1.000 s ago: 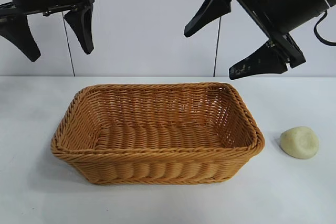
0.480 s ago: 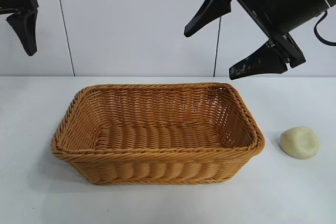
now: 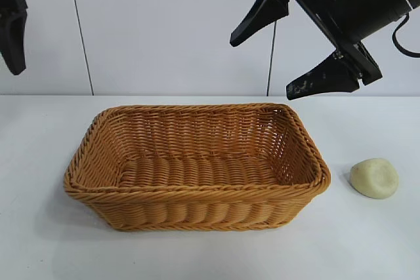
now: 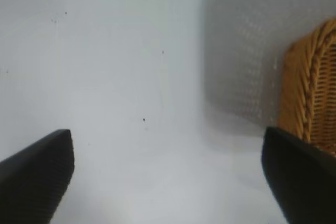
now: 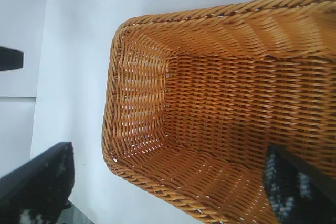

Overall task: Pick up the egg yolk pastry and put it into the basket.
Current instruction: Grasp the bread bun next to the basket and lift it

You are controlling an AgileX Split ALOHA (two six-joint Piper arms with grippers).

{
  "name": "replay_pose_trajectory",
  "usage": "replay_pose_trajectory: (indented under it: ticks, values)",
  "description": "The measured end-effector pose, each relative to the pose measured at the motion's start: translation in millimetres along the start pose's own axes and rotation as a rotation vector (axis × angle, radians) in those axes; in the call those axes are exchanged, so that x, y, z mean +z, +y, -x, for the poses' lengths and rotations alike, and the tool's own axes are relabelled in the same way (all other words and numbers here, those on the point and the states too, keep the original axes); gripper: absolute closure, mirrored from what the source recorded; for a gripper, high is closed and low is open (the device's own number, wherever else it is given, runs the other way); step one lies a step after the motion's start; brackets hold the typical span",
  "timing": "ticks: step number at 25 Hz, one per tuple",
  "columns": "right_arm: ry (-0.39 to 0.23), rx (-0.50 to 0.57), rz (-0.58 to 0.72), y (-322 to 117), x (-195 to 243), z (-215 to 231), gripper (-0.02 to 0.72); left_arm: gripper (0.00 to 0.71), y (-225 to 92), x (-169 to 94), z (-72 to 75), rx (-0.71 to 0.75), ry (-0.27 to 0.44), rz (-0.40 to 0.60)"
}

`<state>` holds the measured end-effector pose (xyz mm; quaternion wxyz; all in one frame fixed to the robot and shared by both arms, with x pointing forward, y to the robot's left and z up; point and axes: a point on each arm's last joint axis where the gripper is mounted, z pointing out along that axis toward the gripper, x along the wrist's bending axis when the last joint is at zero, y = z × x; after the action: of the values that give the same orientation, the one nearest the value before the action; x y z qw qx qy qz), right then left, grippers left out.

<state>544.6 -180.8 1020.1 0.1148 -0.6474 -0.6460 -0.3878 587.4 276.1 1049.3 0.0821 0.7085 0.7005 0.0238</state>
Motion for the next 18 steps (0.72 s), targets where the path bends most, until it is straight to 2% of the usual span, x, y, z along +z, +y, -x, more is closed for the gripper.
replay_pose_trajectory:
  ticks: [5,8,11,18]
  values:
    - [0.0,0.0,0.0,0,0,0,0.008,0.015,-73,-25,-3.1,0.01,0.017,0.001]
    - [0.0,0.0,0.0,0,0,0,0.008,0.015,-120,-42,-5.6,0.02,0.032,0.049]
    - [0.0,0.0,0.0,0,0,0,0.008,0.015,-165,-47,-7.7,0.023,0.034,0.085]
    - [0.0,0.0,0.0,0,0,0,0.008,0.015,-246,-48,-11.6,0.033,0.026,0.322]
